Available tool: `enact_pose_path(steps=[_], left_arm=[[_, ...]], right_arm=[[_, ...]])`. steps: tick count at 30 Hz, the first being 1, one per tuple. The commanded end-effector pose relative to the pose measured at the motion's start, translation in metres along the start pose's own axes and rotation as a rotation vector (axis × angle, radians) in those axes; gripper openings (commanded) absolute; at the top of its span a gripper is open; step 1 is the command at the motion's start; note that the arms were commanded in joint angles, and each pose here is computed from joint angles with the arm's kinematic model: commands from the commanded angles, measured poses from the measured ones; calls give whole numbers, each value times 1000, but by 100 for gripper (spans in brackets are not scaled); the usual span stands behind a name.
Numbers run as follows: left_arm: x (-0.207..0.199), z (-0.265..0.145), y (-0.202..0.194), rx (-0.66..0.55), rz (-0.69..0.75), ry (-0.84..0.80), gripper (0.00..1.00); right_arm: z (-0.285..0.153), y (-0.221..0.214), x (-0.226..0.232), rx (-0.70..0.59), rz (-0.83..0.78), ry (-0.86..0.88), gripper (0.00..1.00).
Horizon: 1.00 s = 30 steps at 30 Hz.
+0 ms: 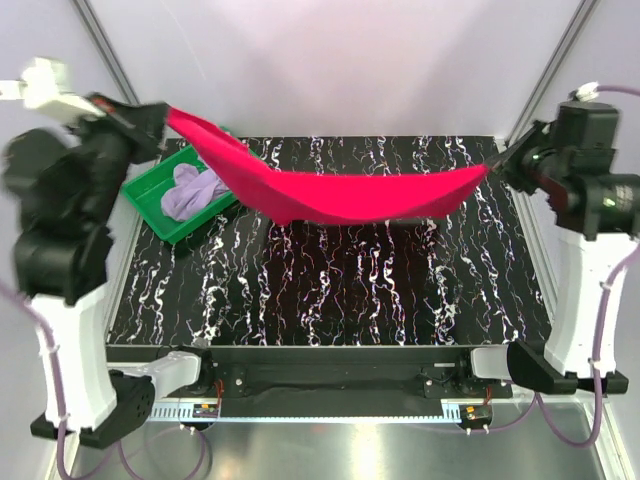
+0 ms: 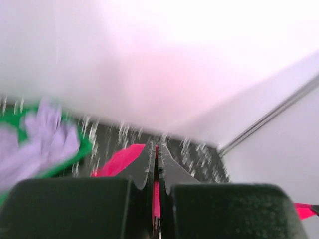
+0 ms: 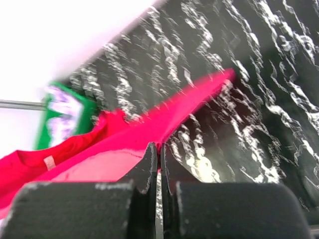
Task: Fold and stack the t-shirts
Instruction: Flatten the tshirt out
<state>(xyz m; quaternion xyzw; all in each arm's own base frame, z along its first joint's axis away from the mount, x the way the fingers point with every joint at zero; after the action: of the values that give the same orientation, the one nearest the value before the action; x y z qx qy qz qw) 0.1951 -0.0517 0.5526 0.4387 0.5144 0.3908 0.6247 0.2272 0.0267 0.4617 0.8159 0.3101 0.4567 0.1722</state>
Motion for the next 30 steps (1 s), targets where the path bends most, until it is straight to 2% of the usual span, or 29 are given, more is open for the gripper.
enact_pose_path(steps=[1, 4, 7, 10, 11, 13, 14, 15, 19, 23, 30], left_arm=[[-26, -68, 76, -332, 130, -170, 0], [-34, -107, 104, -483, 159, -211, 0], [-32, -140, 123, -597, 165, -167, 0], [-19, -161, 127, -649, 139, -40, 0], [-7, -157, 123, -643, 109, 64, 0], [6, -165, 122, -681, 78, 183, 0], [11, -151, 112, -646, 82, 214, 0], [12, -148, 114, -668, 89, 220, 0], [8, -109, 103, -612, 128, 162, 0], [0, -69, 97, -561, 116, 98, 0], [-11, -59, 129, -658, 173, 63, 0]], right_arm=[[-55, 4, 13, -27, -9, 132, 0], [-110, 12, 25, -143, -19, 309, 0], [-157, 16, 21, -297, -7, 380, 0], [-182, 24, 3, -468, 42, 303, 0], [-184, 30, -4, -540, 63, 250, 0], [-181, 36, -10, -604, 48, 200, 0], [-178, 43, -14, -651, 49, 145, 0], [-173, 46, -15, -664, 33, 110, 0], [-141, 62, 2, -663, 27, 97, 0], [-110, 61, 19, -564, 46, 152, 0], [-97, 61, 22, -548, 48, 159, 0]])
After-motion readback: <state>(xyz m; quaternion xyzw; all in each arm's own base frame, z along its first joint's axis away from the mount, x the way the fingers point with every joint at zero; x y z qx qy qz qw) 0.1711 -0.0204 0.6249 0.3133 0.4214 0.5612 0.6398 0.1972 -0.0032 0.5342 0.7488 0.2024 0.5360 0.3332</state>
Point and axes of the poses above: each gripper's point midway between its finger pads, its own z axis out along the fingers, its own x axis along the line the jaws close on, y = z × x, the point moved 8 cm from there along -z, back along the fingers, and after that the axes turned 12 degrees about z, right-handed, at the moved point
